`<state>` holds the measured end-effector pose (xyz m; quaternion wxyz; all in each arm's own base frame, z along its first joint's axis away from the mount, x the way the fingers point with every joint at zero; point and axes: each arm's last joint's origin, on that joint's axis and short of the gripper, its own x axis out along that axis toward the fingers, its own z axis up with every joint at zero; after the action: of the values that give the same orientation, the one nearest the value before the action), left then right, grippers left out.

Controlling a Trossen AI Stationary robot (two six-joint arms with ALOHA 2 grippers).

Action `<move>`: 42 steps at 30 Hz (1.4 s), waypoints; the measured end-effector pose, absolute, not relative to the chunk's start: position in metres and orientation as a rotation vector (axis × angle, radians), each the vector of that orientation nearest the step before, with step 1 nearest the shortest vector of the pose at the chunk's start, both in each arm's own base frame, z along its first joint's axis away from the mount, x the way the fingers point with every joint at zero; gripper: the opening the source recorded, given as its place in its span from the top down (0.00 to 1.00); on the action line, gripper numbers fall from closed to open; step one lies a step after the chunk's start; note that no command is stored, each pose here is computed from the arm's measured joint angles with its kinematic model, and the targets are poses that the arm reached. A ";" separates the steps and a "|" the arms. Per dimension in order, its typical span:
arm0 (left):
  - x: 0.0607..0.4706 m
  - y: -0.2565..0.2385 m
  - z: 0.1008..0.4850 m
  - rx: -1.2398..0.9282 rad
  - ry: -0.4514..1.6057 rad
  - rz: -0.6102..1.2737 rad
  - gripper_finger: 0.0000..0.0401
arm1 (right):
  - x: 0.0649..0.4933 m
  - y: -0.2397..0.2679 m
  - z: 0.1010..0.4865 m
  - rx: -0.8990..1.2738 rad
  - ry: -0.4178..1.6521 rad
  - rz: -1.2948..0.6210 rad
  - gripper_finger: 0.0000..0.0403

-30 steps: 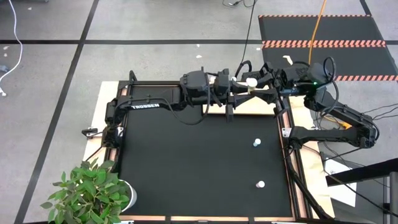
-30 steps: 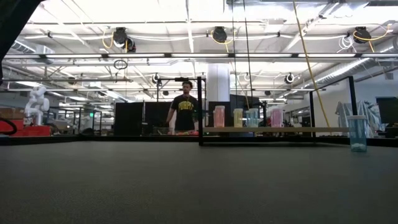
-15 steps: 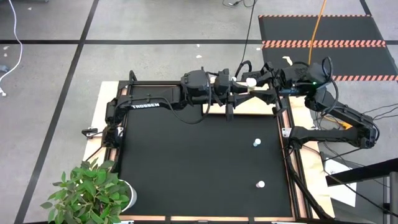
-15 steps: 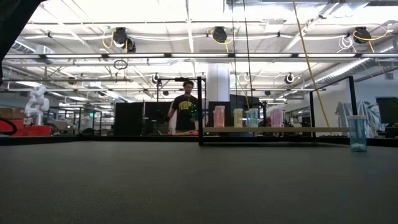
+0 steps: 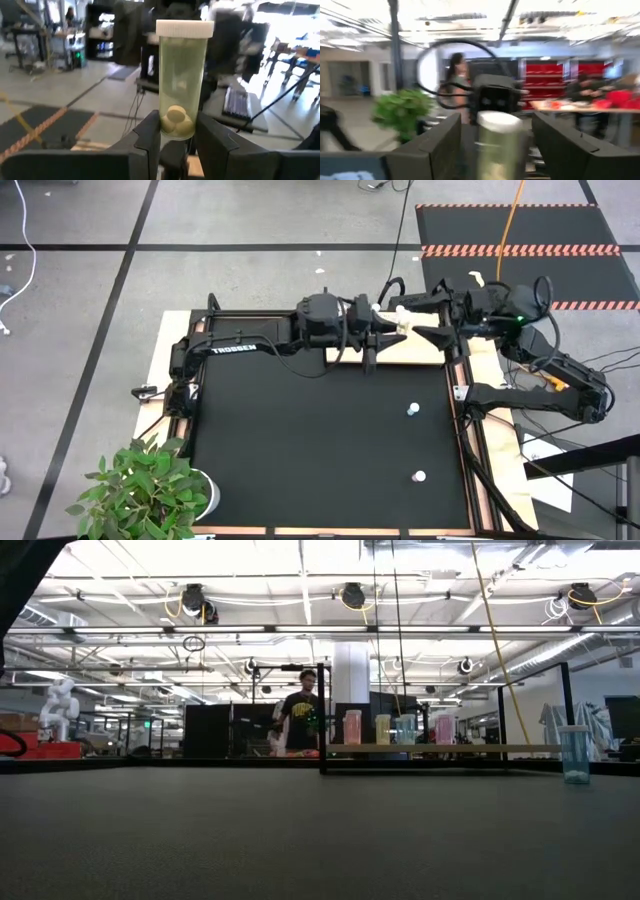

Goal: Pick and place medicine bottles onto shelf by color
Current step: Put the yellow pill bottle aligned with the other yellow pill bottles on the shelf

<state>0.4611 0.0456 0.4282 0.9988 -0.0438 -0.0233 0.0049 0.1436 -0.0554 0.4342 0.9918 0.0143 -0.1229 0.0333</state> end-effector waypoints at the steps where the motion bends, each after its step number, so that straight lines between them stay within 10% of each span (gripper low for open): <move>1: 0.461 0.046 0.426 -0.090 -0.025 0.022 0.74 | 0.144 -0.055 0.434 0.053 -0.241 0.091 0.40; 28: 0.456 0.049 0.395 -0.055 0.305 0.063 0.74 | 0.154 -0.062 0.412 0.103 0.206 -0.012 0.37; 42: 0.456 0.050 0.394 -0.054 0.313 0.069 0.74 | 0.159 -0.064 0.413 0.130 0.188 -0.006 0.57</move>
<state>0.4560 0.0504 0.3938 0.9868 -0.0270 0.1560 0.0343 0.1593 -0.0643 0.4126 0.9935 0.0647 0.0939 -0.0029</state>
